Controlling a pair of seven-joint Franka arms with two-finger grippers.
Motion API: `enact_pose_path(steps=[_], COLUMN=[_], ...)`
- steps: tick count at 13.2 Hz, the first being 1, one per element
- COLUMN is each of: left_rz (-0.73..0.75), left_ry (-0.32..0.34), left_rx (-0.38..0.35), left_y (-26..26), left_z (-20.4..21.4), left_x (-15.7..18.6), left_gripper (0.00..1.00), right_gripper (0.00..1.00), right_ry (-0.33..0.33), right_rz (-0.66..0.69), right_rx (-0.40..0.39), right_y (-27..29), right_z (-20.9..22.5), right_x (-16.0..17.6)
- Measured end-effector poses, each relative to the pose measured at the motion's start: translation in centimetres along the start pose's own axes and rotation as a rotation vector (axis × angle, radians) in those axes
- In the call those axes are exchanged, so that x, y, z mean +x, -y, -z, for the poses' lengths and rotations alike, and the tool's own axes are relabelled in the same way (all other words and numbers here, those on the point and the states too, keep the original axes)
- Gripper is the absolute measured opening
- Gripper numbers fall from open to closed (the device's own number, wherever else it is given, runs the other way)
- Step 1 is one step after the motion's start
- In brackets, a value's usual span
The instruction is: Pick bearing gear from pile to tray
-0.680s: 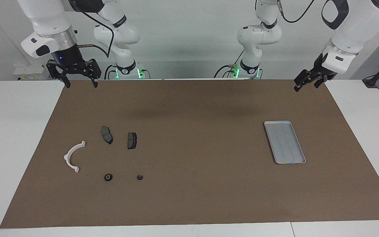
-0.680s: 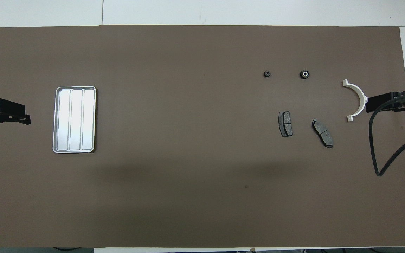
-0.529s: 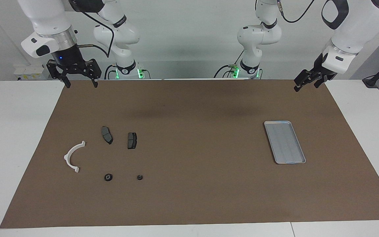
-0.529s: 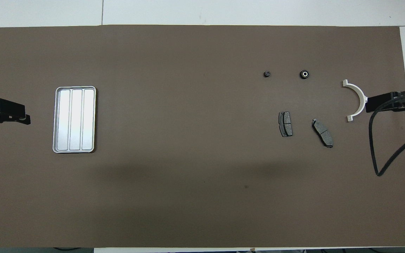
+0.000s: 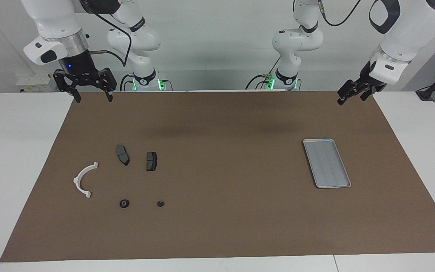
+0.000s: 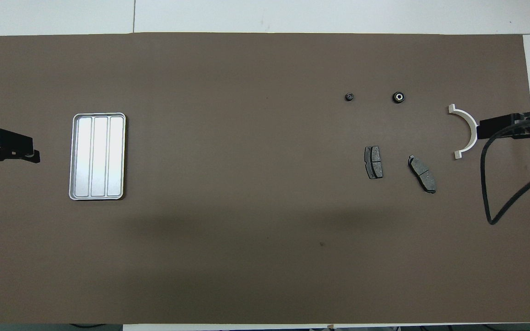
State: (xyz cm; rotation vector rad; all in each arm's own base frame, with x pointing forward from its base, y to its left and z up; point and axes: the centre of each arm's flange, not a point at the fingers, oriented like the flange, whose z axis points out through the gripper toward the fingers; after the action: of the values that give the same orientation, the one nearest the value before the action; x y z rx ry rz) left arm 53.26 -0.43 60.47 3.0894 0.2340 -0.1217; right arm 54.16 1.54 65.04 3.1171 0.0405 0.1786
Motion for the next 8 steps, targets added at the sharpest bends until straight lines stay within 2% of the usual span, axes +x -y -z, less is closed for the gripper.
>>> enact_pose_path(steps=[8], left_rz=[0.000], left_ry=[0.000], left_rx=[0.000], left_y=[0.0], left_z=[0.0], left_x=[0.0], left_gripper=[1.00], right_gripper=[1.00], right_ry=[-0.003], right_rz=[0.036], right_rx=[0.007], right_y=[2.2], right_z=[-0.7], right_x=[0.1])
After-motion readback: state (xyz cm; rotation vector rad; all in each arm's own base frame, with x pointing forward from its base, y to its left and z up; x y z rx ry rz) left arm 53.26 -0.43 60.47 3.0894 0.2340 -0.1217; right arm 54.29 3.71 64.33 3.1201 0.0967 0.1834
